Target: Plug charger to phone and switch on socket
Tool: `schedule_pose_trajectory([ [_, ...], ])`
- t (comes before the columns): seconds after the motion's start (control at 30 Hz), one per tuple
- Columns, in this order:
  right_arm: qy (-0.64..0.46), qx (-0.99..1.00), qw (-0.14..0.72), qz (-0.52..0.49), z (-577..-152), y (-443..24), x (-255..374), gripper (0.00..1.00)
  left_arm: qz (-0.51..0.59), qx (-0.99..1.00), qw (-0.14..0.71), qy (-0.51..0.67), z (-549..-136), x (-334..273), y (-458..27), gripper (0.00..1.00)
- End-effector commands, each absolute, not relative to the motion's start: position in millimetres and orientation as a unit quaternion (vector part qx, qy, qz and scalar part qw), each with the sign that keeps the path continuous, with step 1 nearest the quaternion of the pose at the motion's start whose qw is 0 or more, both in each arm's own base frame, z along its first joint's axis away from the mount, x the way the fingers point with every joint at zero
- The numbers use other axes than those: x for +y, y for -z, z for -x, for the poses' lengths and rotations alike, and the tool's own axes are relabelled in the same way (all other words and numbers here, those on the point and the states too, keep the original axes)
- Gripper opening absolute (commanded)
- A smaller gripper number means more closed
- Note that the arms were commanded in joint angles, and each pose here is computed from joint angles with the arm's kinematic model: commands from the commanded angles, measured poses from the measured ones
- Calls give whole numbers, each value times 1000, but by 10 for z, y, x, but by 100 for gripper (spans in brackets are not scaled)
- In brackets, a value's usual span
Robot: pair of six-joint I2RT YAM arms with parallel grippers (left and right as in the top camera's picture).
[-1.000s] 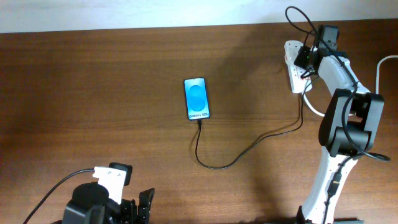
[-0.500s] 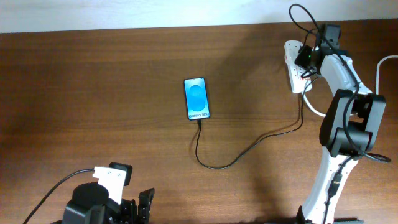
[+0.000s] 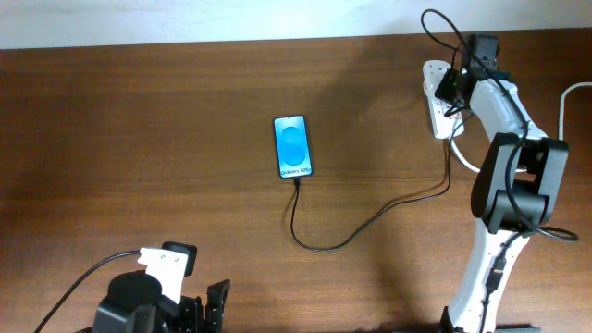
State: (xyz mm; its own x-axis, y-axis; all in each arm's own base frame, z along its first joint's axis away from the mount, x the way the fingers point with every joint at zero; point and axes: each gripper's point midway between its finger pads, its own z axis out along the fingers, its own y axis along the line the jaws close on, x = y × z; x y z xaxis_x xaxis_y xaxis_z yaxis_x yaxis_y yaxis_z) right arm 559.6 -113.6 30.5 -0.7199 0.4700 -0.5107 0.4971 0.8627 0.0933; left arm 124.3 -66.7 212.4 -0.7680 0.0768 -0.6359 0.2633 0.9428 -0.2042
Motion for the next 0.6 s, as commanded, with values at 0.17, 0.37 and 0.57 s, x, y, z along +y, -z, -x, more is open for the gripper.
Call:
schedule_pose_trajectory([
  [0.17, -37, 953, 235, -186, -5592, -119, -331, 4, -96, 929, 330, 140, -1241, -662, -2126, 99],
  [0.37, -25, 943, 246, -223, -5543, -371, -618, 4, -96, 929, 330, 140, -1241, -662, -2126, 99],
  [0.57, -16, 907, 234, -350, -5346, -531, -1032, 4, -96, 929, 330, 140, -1241, -662, -2126, 99],
])
